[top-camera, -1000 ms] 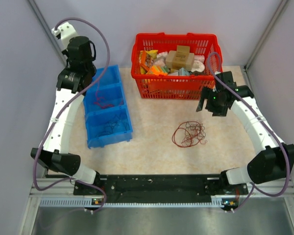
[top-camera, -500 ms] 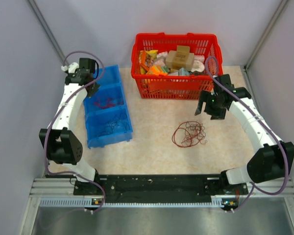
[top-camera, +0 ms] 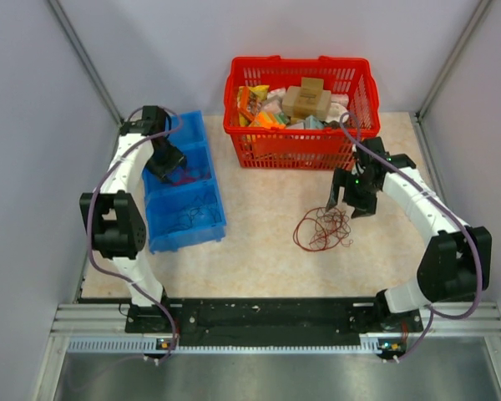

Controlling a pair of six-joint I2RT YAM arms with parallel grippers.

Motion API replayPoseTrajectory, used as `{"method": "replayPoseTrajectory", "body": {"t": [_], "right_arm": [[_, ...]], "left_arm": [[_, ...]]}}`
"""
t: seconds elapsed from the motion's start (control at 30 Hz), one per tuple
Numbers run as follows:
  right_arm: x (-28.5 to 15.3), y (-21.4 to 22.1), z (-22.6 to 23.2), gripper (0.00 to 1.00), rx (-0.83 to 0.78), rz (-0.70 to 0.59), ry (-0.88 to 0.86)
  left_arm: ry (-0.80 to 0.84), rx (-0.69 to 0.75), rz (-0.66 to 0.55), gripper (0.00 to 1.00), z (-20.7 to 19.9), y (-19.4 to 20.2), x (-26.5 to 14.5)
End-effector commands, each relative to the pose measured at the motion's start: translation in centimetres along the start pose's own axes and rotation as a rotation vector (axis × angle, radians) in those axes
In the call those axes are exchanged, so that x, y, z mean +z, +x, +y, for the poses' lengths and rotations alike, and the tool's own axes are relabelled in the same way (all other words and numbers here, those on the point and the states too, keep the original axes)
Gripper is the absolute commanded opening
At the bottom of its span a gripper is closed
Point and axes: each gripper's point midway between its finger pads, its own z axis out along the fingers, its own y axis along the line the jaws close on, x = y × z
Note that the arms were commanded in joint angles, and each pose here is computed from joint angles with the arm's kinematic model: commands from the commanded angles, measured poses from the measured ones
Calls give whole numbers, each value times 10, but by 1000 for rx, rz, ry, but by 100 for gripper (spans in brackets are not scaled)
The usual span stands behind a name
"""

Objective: Untangle the cables

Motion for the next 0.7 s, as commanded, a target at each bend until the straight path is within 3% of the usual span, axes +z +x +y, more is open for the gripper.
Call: {"method": "replayPoseTrajectory", "body": {"t": [0.0, 0.07, 0.1, 0.2, 0.33, 0.4, 0.43, 0.53, 0.6, 0.63, 0.67], "right_arm": [[14, 16, -2, 80, 10, 87, -56], [17, 24, -1, 80, 10, 119, -76], [19, 27, -3, 80, 10, 125, -67], [26, 39, -23, 79, 33, 143, 24], [30, 52, -37, 70, 36, 171, 82], [34, 53, -40, 65, 24, 175, 85], [37, 51, -39, 62, 16, 174, 80], [57, 39, -30, 45, -13, 146, 19], [62, 30, -15, 14, -33, 151, -48], [59, 25, -1, 3, -51, 147, -103], [53, 20, 16, 0, -78, 129, -165]], "left_arm": [[118, 0, -139, 66, -11, -26, -52], [134, 25, -151, 78, -15, -31, -63], [151, 34, -153, 90, -19, -33, -69], [190, 93, -188, 96, -29, -30, -90], [316, 352, -306, 77, -74, -1, -123], [388, 459, -284, 67, -98, 32, -132], [429, 517, -257, 66, -110, 51, -132], [604, 664, -93, 73, -143, 118, -132], [652, 732, -29, 75, -152, 154, -133], [680, 778, -22, 76, -156, 169, -138], [721, 820, -17, 76, -160, 183, -145]]}}
